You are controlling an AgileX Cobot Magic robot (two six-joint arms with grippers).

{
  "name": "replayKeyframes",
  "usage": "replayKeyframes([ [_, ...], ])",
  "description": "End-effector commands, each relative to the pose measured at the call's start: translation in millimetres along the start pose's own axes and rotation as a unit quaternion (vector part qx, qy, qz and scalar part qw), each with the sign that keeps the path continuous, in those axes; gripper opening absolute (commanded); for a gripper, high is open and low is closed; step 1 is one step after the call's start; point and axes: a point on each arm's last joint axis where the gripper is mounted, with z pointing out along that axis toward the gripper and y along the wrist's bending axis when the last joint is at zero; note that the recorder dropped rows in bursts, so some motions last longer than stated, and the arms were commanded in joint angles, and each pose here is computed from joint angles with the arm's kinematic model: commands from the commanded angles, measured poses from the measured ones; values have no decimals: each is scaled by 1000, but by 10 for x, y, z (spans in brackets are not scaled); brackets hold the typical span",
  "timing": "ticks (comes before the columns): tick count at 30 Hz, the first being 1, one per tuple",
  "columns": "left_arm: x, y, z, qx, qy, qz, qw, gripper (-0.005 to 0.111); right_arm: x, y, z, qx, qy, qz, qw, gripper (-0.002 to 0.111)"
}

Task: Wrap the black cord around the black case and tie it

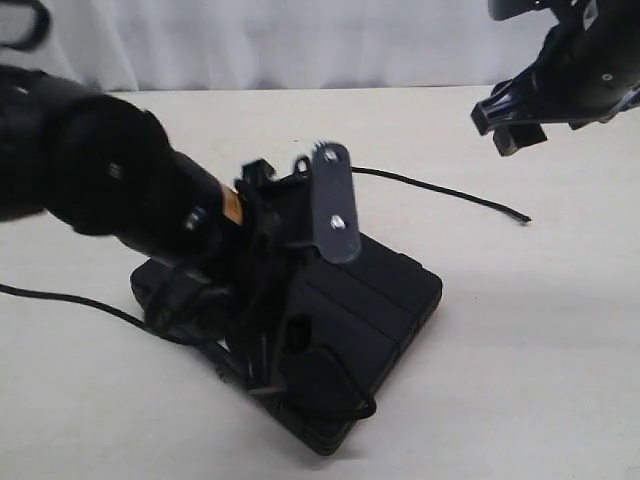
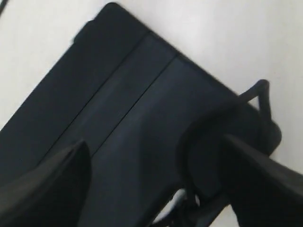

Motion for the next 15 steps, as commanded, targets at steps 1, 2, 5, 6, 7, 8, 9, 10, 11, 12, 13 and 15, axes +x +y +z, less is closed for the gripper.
replayKeyframes([
  [1, -3, -55, 387, 6, 5, 40, 999, 70, -45, -61, -26, -40, -29, 33, 998, 68],
  [2, 24, -62, 462, 13, 14, 40, 999, 70, -52, -43, -29, -45, -33, 31, 998, 68],
  [5, 91, -84, 625, 30, 33, 59, 997, 70, -96, 21, -41, -78, -56, 26, 995, 68],
  [6, 101, -85, 655, 31, 35, 67, 997, 70, -103, 36, -44, -86, -61, 25, 994, 68],
  [7, 107, -80, 687, 29, 35, 77, 996, 70, -113, 47, -48, -92, -66, 23, 993, 68],
  [8, 105, -69, 707, 23, 32, 84, 996, 70, -116, 49, -48, -93, -68, 23, 993, 68],
  [9, 103, -62, 721, 18, 30, 87, 996, 70, -118, 48, -49, -93, -69, 24, 993, 68],
  [10, 100, -52, 731, 13, 27, 90, 996, 70, -122, 48, -49, -93, -71, 24, 993, 68],
  [11, 93, -38, 737, 5, 23, 93, 995, 68, -124, 48, -49, -93, -72, 24, 993, 68],
  [12, 82, -24, 737, -3, 18, 93, 995, 64, -124, 48, -49, -93, -72, 24, 993, 68],
  [13, 76, -16, 737, -8, 15, 93, 995, 58, -126, 48, -50, -93, -73, 23, 993, 68],
  [15, 69, -6, 737, -14, 12, 93, 995, 38, -126, 48, -50, -92, -74, 19, 993, 66],
])
